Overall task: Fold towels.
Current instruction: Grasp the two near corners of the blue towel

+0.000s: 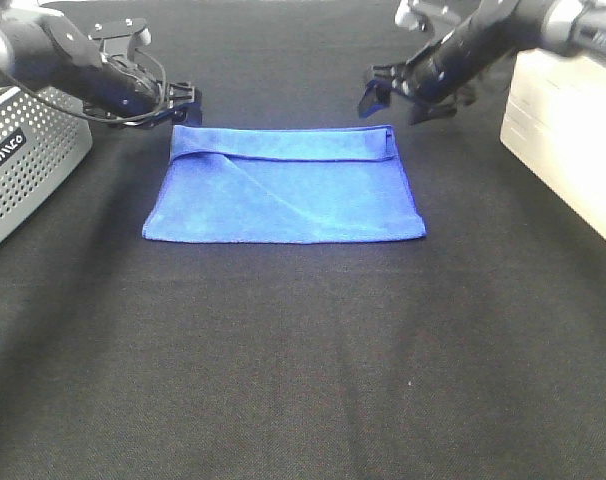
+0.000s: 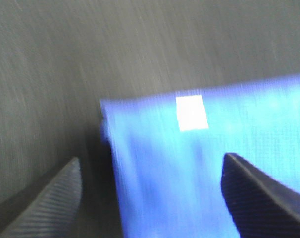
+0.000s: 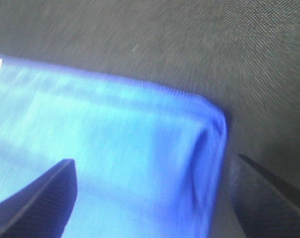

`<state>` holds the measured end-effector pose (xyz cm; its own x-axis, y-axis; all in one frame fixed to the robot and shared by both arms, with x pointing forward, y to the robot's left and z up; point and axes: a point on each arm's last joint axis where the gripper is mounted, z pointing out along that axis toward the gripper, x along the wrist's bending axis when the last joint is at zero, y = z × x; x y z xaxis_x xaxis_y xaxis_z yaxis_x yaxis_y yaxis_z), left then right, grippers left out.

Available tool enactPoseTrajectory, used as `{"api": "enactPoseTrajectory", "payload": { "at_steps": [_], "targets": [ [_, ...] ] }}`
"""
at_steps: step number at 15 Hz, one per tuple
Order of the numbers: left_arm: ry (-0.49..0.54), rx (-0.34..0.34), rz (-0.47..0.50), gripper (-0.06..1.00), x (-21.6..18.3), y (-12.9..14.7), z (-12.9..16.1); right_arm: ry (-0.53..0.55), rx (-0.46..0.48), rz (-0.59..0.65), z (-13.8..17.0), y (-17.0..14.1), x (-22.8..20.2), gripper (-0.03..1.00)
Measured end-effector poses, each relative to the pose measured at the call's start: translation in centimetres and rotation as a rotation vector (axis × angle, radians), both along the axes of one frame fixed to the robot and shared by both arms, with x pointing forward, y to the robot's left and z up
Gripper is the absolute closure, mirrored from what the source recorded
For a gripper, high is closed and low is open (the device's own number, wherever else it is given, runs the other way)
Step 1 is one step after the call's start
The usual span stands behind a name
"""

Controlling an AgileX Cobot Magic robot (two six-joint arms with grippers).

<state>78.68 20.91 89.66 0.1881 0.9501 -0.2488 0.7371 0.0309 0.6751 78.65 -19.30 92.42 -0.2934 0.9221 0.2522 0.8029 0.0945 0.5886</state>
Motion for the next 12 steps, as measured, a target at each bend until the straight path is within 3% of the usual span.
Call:
{"api": "enactPoseTrajectory", "payload": {
  "at_steps": [2, 4, 7, 11, 12],
  "targets": [
    [0.098, 0.011, -0.059, 0.19, -0.9, 0.6, 0.8, 0.06, -0.034, 0.045, 1.5, -0.1, -1.0, 0.18],
    [0.245, -0.019, -0.109, 0.19, -2.3, 0.9, 1.8, 0.214, -0.011, 0.035, 1.6, 0.0, -2.2, 0.19],
    [0.374, -0.04, -0.165, 0.19, -3.9, 0.6, 2.6, 0.374, 0.0, 0.031, 1.2, 0.0, -3.5, 0.19],
    [0.44, -0.06, -0.137, 0.19, -6.6, 0.8, 3.3, 0.424, 0.004, 0.003, 1.3, -0.1, -4.0, 0.23],
    [0.46, -0.056, -0.096, 0.19, -8.8, 1.2, 2.8, 0.462, -0.002, -0.001, 1.4, -0.2, -5.0, 0.25]
  ]
}}
